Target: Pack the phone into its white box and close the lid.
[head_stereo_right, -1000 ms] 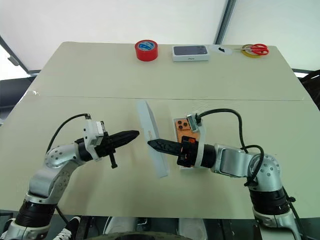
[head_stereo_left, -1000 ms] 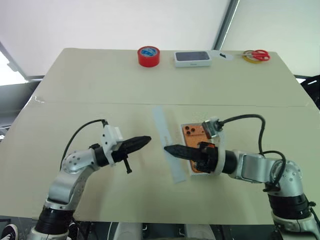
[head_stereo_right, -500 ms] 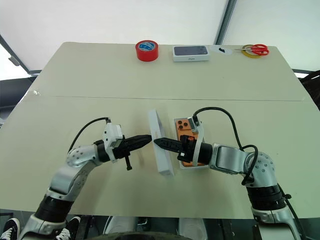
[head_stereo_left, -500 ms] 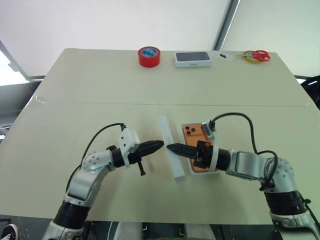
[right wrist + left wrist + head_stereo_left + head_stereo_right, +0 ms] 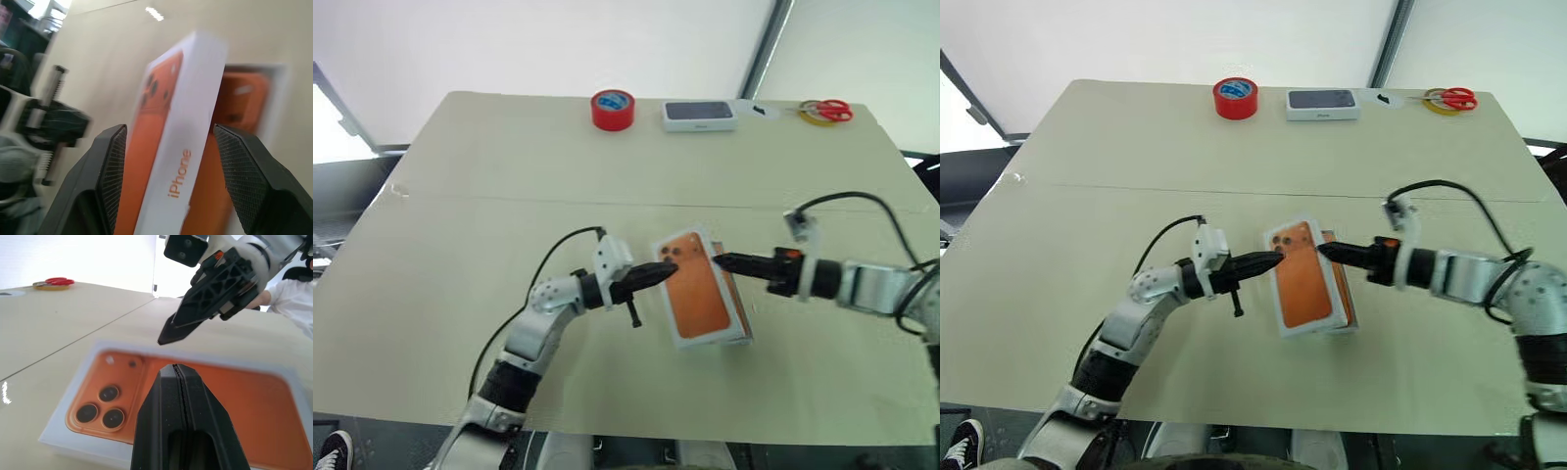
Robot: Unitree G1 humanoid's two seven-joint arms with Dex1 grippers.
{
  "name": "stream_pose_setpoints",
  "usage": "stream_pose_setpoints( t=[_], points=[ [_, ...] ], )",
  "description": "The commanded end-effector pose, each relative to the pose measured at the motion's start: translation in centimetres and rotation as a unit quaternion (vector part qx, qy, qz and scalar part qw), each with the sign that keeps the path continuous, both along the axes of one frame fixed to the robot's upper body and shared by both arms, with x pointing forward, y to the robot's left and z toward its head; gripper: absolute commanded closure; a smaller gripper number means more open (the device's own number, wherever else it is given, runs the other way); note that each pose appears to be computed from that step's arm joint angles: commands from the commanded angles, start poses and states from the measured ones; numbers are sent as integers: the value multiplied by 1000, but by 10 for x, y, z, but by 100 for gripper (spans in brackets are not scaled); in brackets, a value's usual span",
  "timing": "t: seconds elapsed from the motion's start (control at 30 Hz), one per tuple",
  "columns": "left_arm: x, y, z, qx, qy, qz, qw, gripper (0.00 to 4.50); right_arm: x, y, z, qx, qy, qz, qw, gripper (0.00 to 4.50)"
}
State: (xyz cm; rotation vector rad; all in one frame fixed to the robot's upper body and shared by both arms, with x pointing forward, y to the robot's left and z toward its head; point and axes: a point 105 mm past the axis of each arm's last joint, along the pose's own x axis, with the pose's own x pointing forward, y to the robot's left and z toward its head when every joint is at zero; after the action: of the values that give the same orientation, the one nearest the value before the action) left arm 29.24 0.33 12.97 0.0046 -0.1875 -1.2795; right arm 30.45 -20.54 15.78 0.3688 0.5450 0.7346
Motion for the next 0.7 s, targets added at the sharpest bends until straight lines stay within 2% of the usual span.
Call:
stream_pose_setpoints(
  t=[0.03,0.07,0.1,0.17,0.23,0.3,0.4,0.47,0.57,0.7],
  points=[
    [-5,-6,8,-3,-20,-17,1000,450,14,-12,9,-41,-76,-4,996,159],
    [-6,-2,7,4,-22,-18,1000,450,13,-9,5,-68,-93,11,993,159],
    [-8,3,4,11,-15,-23,1000,450,14,-8,1,-118,-133,24,984,182],
    [-16,15,-4,36,2,-40,999,450,20,-9,-2,-154,-169,16,973,242],
    [-27,27,-15,74,18,-61,995,450,24,-13,-5,-197,-209,18,958,344],
    [-30,37,-24,106,18,-60,992,450,24,-14,-7,-211,-228,19,951,448],
    [-20,41,-30,128,2,-31,991,450,19,-14,-13,-219,-235,27,947,448],
    [-13,34,-33,136,-14,-19,990,450,11,-10,-20,-241,-248,53,937,448],
    [-10,20,-37,144,-27,-25,989,450,6,-10,-26,-249,-235,62,938,448],
    [-5,4,-41,148,-25,-34,988,450,0,-7,-21,-261,-252,88,928,448]
  ],
)
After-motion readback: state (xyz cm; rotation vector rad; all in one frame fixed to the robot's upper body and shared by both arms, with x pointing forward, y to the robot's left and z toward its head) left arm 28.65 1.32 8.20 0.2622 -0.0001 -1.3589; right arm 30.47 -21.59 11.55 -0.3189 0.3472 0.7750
